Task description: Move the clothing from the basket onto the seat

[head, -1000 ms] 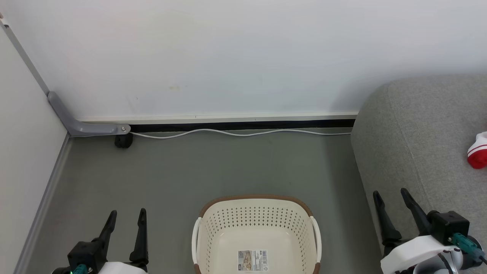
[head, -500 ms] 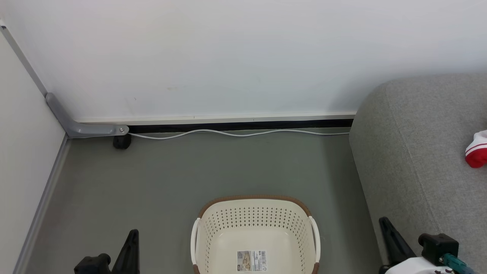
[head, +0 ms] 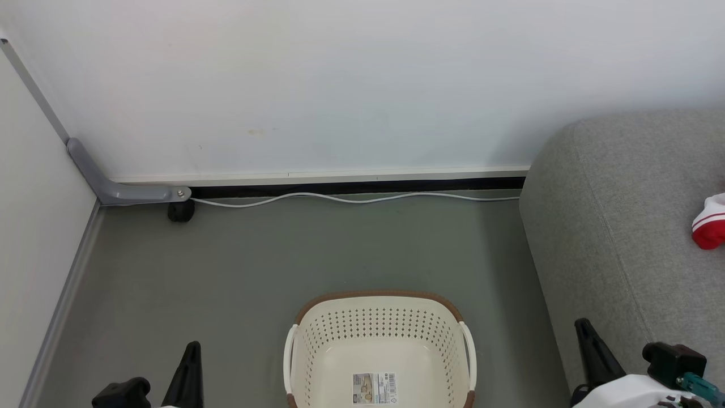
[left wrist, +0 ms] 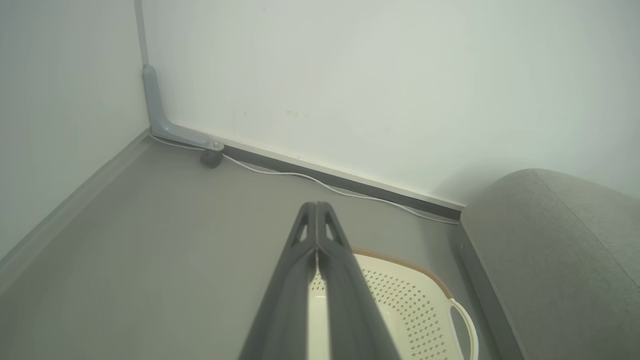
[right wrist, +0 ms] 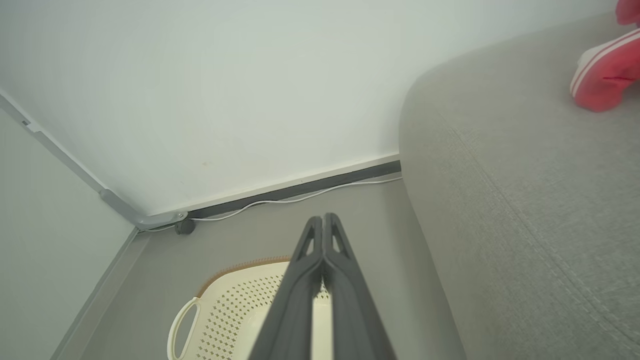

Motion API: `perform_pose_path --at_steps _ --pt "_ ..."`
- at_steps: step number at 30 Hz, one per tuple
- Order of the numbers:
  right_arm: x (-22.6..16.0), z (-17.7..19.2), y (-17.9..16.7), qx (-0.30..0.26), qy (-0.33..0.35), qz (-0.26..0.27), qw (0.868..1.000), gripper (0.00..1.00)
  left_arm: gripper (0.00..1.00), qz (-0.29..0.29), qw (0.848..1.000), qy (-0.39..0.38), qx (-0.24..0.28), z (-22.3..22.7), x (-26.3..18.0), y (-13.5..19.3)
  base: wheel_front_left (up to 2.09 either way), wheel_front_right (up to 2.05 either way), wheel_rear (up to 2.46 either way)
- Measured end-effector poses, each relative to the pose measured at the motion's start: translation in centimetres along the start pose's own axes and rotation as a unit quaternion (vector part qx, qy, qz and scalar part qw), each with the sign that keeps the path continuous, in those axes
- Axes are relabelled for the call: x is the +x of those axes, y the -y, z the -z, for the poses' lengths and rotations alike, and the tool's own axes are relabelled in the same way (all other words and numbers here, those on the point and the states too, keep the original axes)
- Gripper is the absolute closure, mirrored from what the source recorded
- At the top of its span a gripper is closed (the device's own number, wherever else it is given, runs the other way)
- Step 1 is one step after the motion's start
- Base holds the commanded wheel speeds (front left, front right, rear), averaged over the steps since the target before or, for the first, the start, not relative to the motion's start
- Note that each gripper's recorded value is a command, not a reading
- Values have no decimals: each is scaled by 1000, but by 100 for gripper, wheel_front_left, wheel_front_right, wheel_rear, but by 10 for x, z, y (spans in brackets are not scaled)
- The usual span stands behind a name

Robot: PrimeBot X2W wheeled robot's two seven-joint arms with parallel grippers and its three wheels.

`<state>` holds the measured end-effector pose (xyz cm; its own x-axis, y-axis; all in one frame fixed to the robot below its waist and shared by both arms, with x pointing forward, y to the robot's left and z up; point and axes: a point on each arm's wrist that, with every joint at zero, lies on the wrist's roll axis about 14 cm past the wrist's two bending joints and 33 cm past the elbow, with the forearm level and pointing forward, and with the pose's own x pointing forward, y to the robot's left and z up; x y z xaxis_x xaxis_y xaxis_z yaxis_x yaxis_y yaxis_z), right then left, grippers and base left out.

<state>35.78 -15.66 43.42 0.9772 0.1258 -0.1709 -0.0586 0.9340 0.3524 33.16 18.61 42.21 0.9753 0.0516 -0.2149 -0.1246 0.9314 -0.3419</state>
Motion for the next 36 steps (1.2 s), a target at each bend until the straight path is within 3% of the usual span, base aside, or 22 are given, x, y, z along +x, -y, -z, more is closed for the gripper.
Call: perform_pose_path --at_steps 18,36 --pt "1 -8 10 99 10 26 995 100 100 -14 995 -9 -98 -1 2 -4 0 0 0" --pt "2 -15 16 202 19 41 978 100 100 -14 980 -10 -198 -8 8 -2 0 0 0"
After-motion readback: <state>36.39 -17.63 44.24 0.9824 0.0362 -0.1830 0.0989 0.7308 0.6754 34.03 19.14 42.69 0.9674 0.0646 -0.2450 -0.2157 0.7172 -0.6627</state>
